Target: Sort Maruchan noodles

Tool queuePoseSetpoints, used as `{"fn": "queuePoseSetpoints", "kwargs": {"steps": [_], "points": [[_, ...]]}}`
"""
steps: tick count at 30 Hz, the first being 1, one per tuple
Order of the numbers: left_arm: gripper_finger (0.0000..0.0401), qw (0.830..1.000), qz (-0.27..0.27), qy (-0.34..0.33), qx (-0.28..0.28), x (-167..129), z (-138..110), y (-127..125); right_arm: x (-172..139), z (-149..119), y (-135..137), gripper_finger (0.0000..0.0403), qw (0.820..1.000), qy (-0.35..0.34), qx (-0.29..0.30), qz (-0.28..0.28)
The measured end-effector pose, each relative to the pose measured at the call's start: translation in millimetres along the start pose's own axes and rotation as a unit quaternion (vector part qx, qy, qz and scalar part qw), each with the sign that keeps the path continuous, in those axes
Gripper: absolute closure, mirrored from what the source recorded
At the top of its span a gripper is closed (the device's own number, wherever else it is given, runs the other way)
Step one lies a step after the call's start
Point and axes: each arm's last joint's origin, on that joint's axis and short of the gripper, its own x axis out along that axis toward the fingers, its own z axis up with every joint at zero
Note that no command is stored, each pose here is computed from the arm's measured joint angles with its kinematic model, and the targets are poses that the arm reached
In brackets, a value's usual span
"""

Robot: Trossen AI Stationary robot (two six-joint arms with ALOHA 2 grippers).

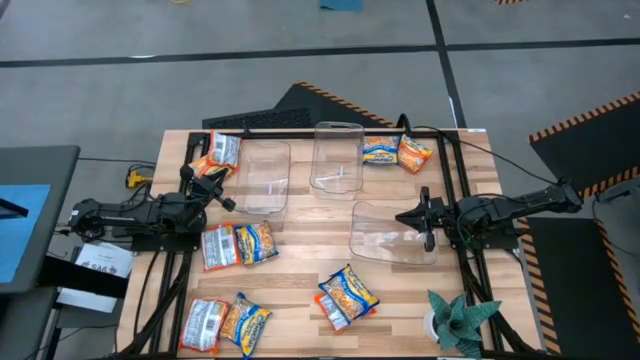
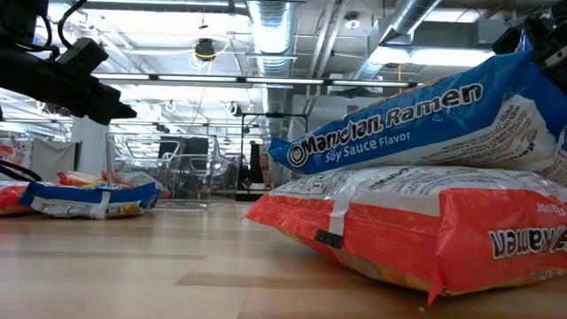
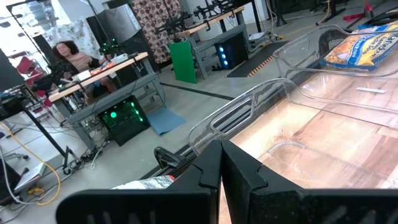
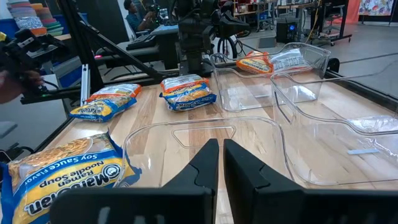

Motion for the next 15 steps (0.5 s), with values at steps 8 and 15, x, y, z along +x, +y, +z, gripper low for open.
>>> {"fn": "queuePoseSetpoints", "kwargs": {"steps": [8,15], "points": [[0.0401,0.953,-0.208,-0.164,-0.148,-5,30,-1,0,0,0,0.0353,1.000,0.000,0.000,0.000],[0.0401,0.967,-0.132,-0.158,-0.148,3,66,13,0,0,0,0.0353,1.000,0.000,0.000,0.000]]}}
